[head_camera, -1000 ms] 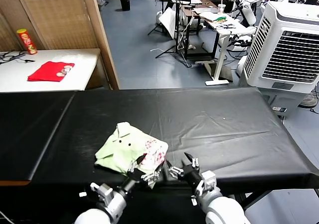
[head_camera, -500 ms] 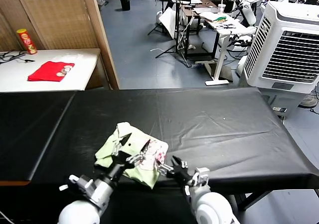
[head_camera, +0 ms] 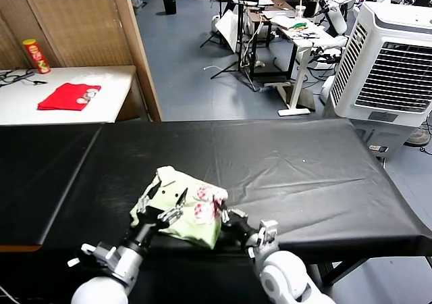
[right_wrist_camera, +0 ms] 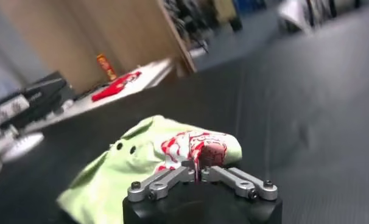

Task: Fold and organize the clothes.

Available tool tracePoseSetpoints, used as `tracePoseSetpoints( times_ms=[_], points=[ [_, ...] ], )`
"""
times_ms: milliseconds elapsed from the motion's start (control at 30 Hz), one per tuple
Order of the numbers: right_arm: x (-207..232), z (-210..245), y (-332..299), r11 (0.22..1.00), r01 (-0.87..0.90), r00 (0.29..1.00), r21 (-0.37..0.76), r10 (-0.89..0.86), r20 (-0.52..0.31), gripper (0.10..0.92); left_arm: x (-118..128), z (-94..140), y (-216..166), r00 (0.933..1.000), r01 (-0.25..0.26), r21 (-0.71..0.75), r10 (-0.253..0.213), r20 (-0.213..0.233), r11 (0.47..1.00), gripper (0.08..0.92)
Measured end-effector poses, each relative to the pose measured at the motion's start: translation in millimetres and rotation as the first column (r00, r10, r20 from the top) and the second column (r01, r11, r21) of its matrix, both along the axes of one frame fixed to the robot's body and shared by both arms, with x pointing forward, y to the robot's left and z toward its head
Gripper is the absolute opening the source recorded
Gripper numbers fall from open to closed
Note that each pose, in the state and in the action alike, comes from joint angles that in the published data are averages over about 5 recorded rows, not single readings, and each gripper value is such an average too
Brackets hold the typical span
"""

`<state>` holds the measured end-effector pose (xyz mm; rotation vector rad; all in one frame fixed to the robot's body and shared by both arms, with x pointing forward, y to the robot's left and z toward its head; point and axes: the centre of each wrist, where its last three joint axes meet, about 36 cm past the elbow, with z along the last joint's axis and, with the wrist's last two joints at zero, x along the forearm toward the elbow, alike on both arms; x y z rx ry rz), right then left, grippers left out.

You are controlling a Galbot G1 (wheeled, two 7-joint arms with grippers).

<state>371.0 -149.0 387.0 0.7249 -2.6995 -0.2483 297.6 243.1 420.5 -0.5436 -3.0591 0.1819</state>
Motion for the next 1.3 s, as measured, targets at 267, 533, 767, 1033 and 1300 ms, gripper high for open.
tracePoseSetpoints(
  times_ms=[267,533,767,1033,1300],
  points=[
    [41,-14,-51,0.907,-0.035,0.930,-0.419,0.183,0.319,0.288,-1,-7,11,0.9980,-0.062,0.048,0.062,-0.007,0.997,0.798],
    [4,-6,-84,0.877,0.073,0.922,-0.474,0.122,0.366,0.720,-5,-14,18,0.9924,-0.115,0.097,0.119,-0.032,0.989,0.798],
    [-64,3,-93,0.903,0.214,0.952,-0.374,-0.107,0.287,0.797,-15,-1,23,0.9827,-0.140,0.091,0.150,-0.109,0.986,0.798],
    [-127,29,-93,0.904,0.321,0.941,-0.282,-0.272,0.199,0.798,-36,9,24,0.9751,-0.137,0.116,0.154,-0.159,0.984,0.798],
    [-169,51,-79,0.888,0.380,0.924,-0.259,-0.353,0.147,0.798,-62,19,29,0.9523,-0.150,0.161,0.186,-0.242,0.976,0.798]
  ],
)
